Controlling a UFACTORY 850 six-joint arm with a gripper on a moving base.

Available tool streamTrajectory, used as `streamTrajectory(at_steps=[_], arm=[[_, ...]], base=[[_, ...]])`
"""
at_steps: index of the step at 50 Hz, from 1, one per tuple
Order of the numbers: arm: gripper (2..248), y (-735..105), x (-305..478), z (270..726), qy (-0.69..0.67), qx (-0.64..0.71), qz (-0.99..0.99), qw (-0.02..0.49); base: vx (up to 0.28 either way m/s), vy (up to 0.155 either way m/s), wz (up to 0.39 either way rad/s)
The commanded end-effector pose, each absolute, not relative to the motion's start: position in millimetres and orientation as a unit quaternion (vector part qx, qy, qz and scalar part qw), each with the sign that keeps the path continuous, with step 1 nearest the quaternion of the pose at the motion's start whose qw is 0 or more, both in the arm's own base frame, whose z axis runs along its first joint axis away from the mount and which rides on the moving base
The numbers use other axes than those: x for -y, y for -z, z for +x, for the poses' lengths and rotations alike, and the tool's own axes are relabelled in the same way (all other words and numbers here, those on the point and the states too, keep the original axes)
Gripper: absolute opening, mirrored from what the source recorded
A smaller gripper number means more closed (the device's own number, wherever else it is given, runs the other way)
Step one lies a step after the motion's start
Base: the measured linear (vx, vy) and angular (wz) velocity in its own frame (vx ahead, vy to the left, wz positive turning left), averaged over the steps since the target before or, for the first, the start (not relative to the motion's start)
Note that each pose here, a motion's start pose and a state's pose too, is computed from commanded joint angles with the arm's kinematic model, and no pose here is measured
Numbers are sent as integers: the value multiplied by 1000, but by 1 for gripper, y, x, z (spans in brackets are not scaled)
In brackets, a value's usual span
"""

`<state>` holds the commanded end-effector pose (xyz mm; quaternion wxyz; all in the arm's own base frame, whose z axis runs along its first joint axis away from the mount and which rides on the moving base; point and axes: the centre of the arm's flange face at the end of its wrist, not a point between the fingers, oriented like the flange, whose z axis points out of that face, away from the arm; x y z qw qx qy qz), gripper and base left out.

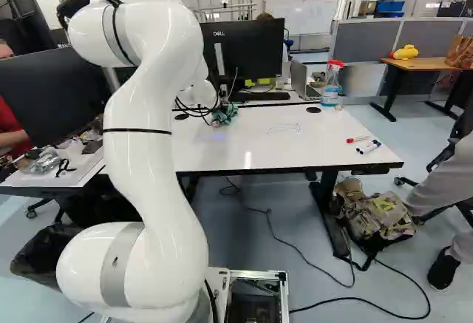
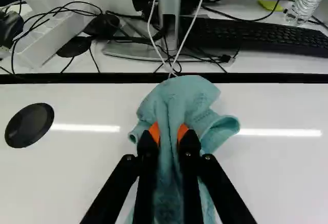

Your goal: Clean the table with the green towel

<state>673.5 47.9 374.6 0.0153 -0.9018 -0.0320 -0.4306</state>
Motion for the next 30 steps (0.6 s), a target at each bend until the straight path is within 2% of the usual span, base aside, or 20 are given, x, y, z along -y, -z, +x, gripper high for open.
streamTrajectory(at_steps=[30], arm=[[55, -381, -56, 618, 411, 41, -911, 19]], base=[[0, 0, 0]])
